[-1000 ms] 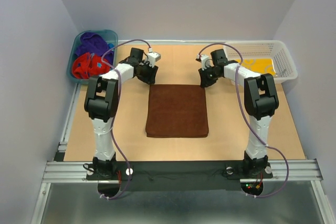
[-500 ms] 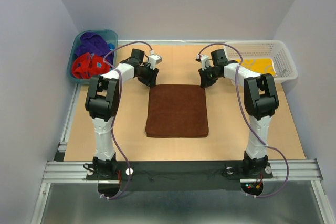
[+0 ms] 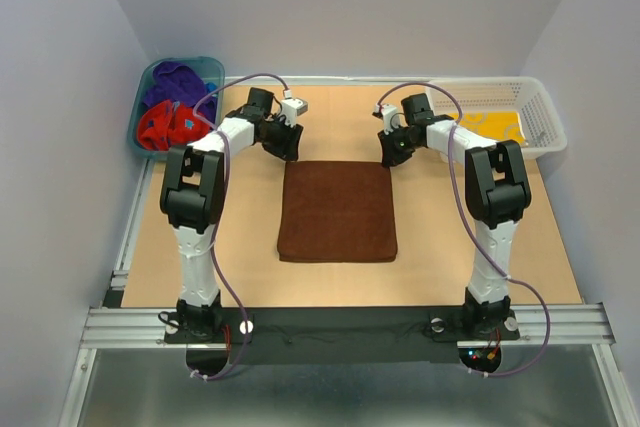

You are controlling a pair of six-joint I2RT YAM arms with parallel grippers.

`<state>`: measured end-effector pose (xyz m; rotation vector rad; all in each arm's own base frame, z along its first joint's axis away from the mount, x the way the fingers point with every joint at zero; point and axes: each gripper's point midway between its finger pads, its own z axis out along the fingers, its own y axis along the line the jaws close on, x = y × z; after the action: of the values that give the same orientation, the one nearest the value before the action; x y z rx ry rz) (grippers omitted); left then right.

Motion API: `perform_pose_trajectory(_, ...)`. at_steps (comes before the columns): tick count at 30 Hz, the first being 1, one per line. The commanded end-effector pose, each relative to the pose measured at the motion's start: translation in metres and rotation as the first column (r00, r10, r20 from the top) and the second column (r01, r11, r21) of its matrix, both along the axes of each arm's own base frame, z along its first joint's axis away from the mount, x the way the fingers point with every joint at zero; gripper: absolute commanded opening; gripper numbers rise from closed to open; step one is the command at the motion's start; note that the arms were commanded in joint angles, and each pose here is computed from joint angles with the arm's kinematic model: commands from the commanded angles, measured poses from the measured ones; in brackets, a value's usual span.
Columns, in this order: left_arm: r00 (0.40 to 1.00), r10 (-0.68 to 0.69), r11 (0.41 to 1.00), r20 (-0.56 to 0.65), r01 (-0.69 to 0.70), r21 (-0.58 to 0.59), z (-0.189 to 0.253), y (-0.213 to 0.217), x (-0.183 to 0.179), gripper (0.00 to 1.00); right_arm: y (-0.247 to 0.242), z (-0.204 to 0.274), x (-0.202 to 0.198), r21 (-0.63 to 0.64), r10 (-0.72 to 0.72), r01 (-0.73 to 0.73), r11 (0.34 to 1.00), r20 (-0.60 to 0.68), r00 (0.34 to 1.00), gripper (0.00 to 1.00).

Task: Fold and stack the towels
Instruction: Fold the towel

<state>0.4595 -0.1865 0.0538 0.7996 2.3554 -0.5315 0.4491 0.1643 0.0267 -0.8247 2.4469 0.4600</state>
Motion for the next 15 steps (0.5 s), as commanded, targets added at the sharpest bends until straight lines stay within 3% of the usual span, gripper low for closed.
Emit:
perform_pose_trajectory(1, 0.999, -0.029, 0.999, 0.016, 0.029, -0.014, 0.018, -0.002, -0.001, 0.55, -0.011, -0.02, -0.016, -0.065, -0.006, 0.001, 0.998, -0.083, 0.997, 0.1)
perform_pose_trajectory(15, 0.999, -0.014, 0.998, -0.04, 0.016, 0.067, -0.007, 0.001, -0.006, 0.52, -0.011, -0.02, -0.018, -0.065, -0.006, 0.0, 0.998, -0.086, 0.996, 0.1)
